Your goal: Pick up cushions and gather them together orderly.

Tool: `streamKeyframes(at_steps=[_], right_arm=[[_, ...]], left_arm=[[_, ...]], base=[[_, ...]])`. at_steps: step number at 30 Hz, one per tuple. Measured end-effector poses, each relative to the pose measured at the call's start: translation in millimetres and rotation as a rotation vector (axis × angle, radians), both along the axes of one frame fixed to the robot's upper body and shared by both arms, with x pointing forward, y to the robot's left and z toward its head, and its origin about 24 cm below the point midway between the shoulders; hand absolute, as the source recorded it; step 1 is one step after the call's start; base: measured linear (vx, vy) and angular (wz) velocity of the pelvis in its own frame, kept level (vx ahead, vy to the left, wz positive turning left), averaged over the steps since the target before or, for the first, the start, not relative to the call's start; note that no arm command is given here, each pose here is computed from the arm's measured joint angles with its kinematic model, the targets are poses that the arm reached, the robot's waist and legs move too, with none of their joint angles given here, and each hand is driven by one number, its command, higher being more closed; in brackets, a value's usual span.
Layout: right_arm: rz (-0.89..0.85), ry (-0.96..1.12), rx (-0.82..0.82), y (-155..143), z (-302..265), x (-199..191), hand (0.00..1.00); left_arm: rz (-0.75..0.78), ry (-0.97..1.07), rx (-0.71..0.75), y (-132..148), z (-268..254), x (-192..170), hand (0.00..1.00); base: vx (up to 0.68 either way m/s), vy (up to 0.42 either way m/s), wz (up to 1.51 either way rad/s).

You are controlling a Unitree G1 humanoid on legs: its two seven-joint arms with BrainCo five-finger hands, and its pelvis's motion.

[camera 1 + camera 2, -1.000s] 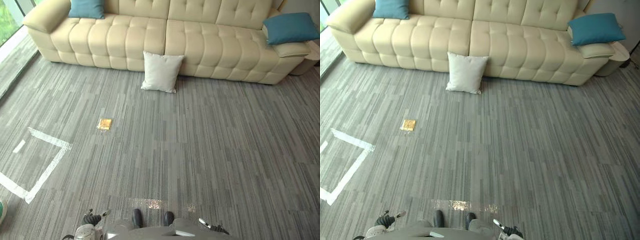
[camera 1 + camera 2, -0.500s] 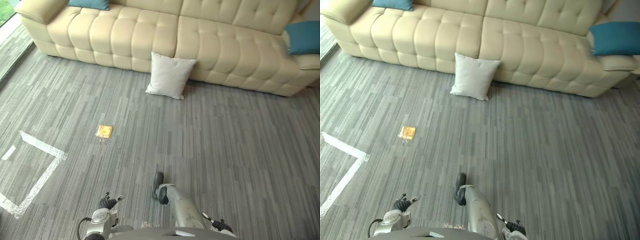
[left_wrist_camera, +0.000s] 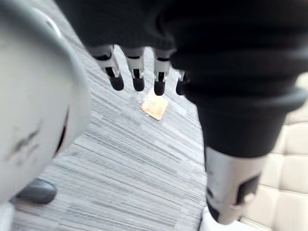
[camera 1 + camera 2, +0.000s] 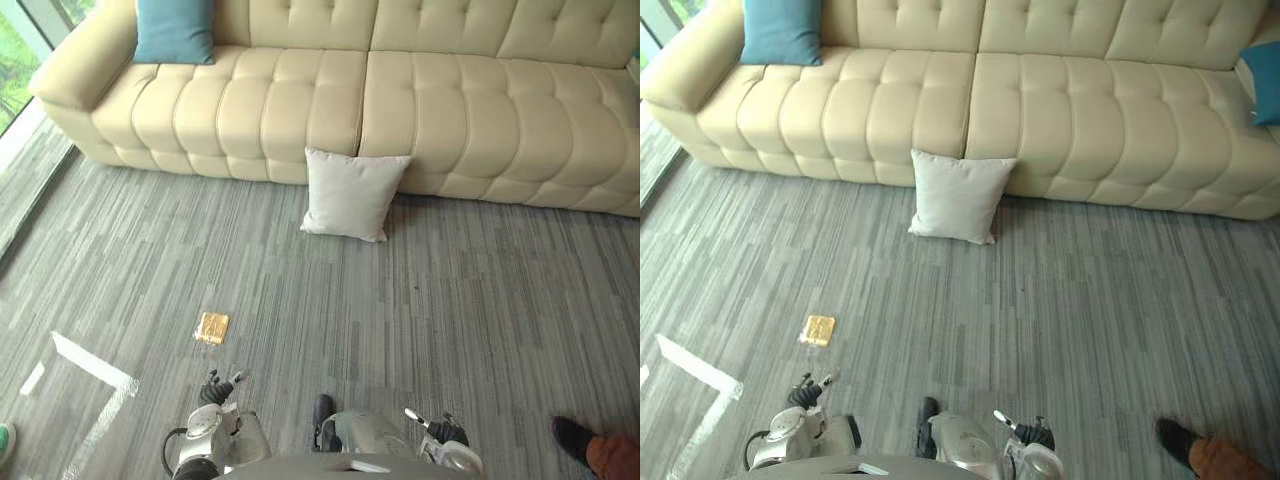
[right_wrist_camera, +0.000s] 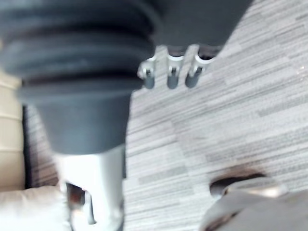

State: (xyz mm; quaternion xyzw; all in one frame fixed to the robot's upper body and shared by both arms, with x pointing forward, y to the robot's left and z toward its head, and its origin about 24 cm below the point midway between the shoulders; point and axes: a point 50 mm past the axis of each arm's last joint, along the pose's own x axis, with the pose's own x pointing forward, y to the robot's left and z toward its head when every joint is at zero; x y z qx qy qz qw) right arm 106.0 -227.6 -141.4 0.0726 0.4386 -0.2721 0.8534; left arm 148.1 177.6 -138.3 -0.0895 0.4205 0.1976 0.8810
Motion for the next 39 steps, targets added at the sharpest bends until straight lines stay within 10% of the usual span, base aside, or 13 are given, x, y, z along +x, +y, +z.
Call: streamKeyframes(at_steps=[22, 39], right_arm=[[0.089, 0.014, 0.052, 24, -5, 8, 0.00], [0.140, -0.053, -0.016, 2, 8, 34, 0.00]], left_arm=[[-0.049, 0.160, 0.050, 21, -16, -40, 0.00], [-0.105, 0.157, 0.001, -4, -19, -31, 0.00]], base=[[0.30, 0.217, -0.42], [0.42, -0.218, 0.13]])
